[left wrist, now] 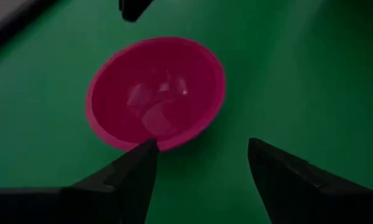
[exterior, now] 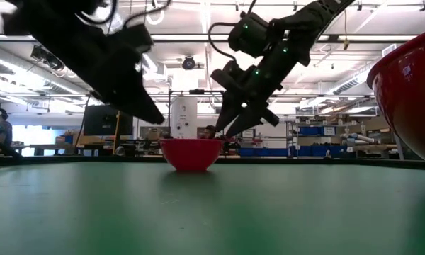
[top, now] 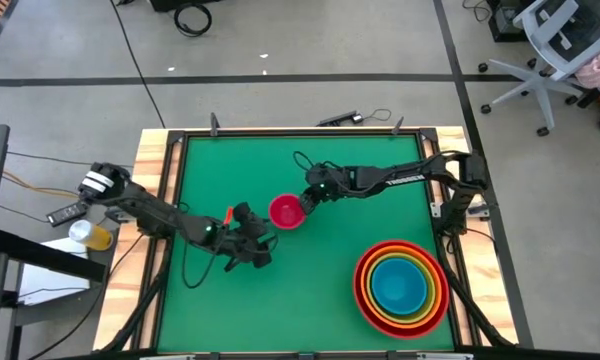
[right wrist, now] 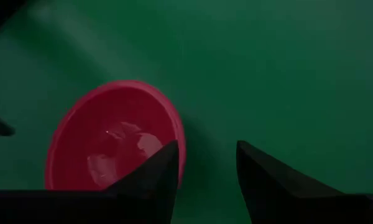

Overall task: Nest bowls inside each other
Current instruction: Stack the pink bowl on top of the blue bowl

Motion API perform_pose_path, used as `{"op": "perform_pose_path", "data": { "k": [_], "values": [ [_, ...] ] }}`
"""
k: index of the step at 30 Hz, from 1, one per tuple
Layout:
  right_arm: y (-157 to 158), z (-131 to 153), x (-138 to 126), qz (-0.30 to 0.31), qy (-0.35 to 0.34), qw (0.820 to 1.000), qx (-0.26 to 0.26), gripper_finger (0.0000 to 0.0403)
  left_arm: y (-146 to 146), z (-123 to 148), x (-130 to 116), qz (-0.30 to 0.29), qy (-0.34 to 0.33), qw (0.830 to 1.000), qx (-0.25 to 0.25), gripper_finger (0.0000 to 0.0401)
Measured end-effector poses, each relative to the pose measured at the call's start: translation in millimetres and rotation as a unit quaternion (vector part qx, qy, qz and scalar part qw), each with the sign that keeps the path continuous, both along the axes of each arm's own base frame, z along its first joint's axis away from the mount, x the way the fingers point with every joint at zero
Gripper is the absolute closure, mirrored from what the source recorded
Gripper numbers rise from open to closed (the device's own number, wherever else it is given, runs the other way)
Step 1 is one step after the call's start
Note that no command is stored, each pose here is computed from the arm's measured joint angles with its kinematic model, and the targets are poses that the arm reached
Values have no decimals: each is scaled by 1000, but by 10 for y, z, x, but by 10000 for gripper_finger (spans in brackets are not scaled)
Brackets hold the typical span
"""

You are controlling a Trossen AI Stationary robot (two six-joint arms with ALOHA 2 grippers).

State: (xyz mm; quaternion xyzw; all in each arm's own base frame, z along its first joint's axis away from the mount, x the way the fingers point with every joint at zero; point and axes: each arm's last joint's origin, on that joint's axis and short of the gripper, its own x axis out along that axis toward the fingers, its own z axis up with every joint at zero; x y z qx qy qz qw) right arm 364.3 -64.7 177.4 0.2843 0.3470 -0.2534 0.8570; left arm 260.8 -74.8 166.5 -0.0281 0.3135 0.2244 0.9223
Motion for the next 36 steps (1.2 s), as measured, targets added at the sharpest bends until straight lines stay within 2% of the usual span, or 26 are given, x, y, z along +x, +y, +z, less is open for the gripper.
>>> {"op": "perform_pose_path", "data": {
  "k": [7,11,15,21,25,27,30,36],
  "values": [
    [77,-89,40,17,4,1000,-3,238,153,-257,123,19,41,999,-1,148],
    [128,-172,73,49,9,999,9,238,187,-352,215,2,39,999,0,148],
    [134,-231,64,54,27,998,12,245,200,-392,291,-15,21,1000,-14,148],
    [135,-277,15,47,61,997,9,296,204,-412,329,-24,15,1000,-12,148],
    [142,-272,-20,62,78,995,8,362,195,-416,334,-31,14,999,-22,148],
    [151,-156,-62,74,79,994,1,383,170,-413,325,-34,14,999,-23,148],
    [205,48,-194,83,89,993,0,374,126,-341,297,-43,8,999,-24,148],
    [478,670,-655,135,95,986,-1,382,53,-128,196,-48,-7,999,-14,148]
  ]
}}
